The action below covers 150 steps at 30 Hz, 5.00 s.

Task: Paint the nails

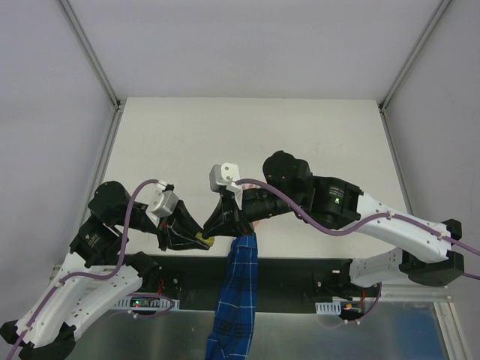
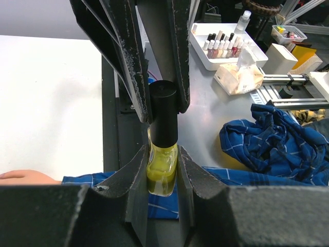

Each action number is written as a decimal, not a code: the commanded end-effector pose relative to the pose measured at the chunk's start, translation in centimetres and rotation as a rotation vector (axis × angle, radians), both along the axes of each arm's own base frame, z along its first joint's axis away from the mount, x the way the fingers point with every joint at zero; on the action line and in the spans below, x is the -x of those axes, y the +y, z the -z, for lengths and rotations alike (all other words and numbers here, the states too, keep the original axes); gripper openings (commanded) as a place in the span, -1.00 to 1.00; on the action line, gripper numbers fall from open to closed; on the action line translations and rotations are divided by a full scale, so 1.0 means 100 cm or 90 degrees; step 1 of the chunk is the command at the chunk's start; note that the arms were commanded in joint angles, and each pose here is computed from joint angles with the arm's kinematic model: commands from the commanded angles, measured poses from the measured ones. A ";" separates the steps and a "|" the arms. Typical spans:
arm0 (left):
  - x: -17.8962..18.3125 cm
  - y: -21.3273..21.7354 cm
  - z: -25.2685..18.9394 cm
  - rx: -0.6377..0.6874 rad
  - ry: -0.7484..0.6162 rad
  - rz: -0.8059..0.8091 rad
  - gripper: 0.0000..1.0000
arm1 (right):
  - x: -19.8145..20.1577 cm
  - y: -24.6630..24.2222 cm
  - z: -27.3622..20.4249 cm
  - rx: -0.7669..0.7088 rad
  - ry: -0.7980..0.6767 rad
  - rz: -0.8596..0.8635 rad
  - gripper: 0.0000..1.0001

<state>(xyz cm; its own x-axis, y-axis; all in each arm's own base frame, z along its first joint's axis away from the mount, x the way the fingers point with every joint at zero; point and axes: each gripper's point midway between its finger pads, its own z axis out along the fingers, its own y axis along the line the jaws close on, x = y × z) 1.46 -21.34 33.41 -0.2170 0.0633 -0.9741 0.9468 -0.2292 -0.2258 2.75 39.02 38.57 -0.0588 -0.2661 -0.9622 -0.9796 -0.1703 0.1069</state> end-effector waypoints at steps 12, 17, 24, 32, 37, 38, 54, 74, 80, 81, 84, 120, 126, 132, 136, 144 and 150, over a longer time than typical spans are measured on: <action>-0.011 0.001 -0.013 0.041 -0.093 -0.063 -1.00 | -0.025 0.002 -0.031 -0.045 0.050 0.109 -1.00; -0.015 0.001 -0.012 0.036 -0.092 -0.079 -1.00 | -0.031 0.000 -0.030 -0.041 0.058 0.133 -1.00; -0.021 0.000 -0.009 0.023 -0.075 -0.099 -1.00 | -0.029 -0.008 -0.032 -0.054 0.027 0.131 -1.00; -0.016 -0.003 -0.006 0.008 -0.049 -0.056 -1.00 | -0.010 -0.006 -0.029 -0.040 -0.017 0.063 -0.99; -0.009 -0.003 -0.004 0.006 -0.042 -0.026 -1.00 | -0.003 -0.010 -0.032 -0.052 -0.041 0.032 -0.99; -0.009 -0.003 -0.002 0.004 -0.040 -0.026 -1.00 | -0.006 -0.009 -0.034 -0.052 -0.043 0.042 -1.00; -0.025 0.001 -0.008 0.025 -0.097 -0.118 -1.00 | -0.016 -0.004 -0.033 -0.038 0.007 0.094 -1.00; -0.028 -0.001 -0.003 0.014 -0.083 -0.118 -1.00 | -0.026 -0.008 -0.044 -0.057 -0.002 0.129 -1.00; -0.029 0.000 -0.001 0.009 -0.082 -0.125 -1.00 | -0.023 -0.012 -0.042 -0.052 0.002 0.119 -1.00; -0.029 0.000 -0.001 0.008 -0.081 -0.127 -1.00 | -0.022 -0.011 -0.040 -0.049 0.004 0.117 -0.99; -0.030 -0.001 0.000 0.005 -0.078 -0.128 -1.00 | -0.021 -0.013 -0.039 -0.047 0.005 0.114 -1.00; -0.036 0.001 0.003 0.000 -0.081 -0.155 -1.00 | -0.028 -0.019 -0.048 -0.078 0.011 0.144 -1.00; -0.048 0.002 0.005 -0.006 -0.090 -0.204 -1.00 | -0.033 -0.027 -0.051 -0.088 0.022 0.165 -1.00; -0.087 0.013 0.001 -0.011 -0.125 -0.354 -1.00 | -0.066 -0.043 -0.036 -0.078 0.059 0.284 -1.00; -0.117 0.023 -0.005 -0.016 -0.150 -0.458 -1.00 | -0.121 -0.069 -0.005 -0.047 0.115 0.424 -1.00; -0.193 0.018 -0.022 -0.026 -0.215 -0.599 -1.00 | -0.203 -0.102 0.065 0.032 0.204 0.546 -0.99; -0.251 0.012 -0.052 0.005 -0.234 -0.711 -1.00 | -0.243 -0.109 0.105 0.053 0.225 0.577 -1.00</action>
<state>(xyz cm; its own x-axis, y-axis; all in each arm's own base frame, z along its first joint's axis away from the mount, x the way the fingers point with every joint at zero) 23.42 -20.85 31.71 -0.0441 0.1064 -0.9933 0.7453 0.6657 0.0382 25.92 27.15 28.08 -0.5678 -0.0777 -0.8195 -0.6238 0.6902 0.3668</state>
